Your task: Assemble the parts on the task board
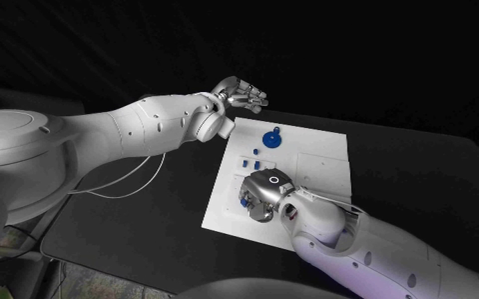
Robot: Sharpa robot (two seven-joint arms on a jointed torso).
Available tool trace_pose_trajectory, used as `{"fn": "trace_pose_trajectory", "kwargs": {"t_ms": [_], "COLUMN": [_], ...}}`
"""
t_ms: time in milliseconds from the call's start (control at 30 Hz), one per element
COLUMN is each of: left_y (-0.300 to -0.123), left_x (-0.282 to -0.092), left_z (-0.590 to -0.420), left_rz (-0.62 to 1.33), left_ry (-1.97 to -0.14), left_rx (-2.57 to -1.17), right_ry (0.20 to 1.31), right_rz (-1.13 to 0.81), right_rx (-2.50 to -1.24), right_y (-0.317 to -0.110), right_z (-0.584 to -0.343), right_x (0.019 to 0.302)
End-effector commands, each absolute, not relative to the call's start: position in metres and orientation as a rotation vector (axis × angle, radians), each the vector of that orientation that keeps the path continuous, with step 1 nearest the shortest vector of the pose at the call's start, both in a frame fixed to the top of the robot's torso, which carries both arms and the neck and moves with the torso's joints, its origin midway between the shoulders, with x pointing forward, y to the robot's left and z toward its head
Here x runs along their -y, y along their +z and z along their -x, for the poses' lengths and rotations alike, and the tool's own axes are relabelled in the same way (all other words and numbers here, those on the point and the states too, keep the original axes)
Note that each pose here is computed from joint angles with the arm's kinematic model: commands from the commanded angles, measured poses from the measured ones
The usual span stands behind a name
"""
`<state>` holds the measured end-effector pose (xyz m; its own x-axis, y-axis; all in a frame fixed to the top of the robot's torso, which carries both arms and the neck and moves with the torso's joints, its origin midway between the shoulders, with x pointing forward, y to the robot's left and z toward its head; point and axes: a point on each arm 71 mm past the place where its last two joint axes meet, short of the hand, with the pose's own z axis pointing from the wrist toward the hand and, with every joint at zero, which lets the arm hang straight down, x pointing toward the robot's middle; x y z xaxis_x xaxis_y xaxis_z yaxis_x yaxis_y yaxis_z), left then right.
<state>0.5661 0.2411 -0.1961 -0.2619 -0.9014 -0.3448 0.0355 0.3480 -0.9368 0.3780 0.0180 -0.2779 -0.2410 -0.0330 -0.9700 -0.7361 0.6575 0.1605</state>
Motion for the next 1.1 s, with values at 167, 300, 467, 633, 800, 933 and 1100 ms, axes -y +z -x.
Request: {"fn": "trace_pose_trajectory", "kwargs": {"t_ms": [167,300,467,633,800,933,1100], "left_y": [-0.196,-0.196,-0.196,-0.196,-0.196,-0.197,-0.199], "left_x": [-0.24,-0.241,-0.241,-0.242,-0.244,-0.246,-0.251], "left_z": [-0.566,-0.566,-0.566,-0.566,-0.566,-0.566,-0.564], "left_rz": [0.806,0.807,0.808,0.809,0.811,0.813,0.816], "left_ry": [-1.129,-1.127,-1.126,-1.124,-1.119,-1.115,-1.11], "left_rx": [-1.566,-1.566,-1.567,-1.566,-1.565,-1.565,-1.562], "right_ry": [0.743,0.755,0.773,0.794,0.813,0.837,0.881], "right_rz": [0.605,0.582,0.556,0.526,0.471,0.385,0.179], "right_rx": [-1.722,-1.714,-1.699,-1.671,-1.63,-1.601,-1.648], "right_y": [-0.285,-0.285,-0.283,-0.279,-0.27,-0.256,-0.238], "right_z": [-0.378,-0.378,-0.376,-0.374,-0.374,-0.382,-0.402], "right_x": [-0.012,-0.009,-0.006,0.0,0.009,0.023,0.055]}}
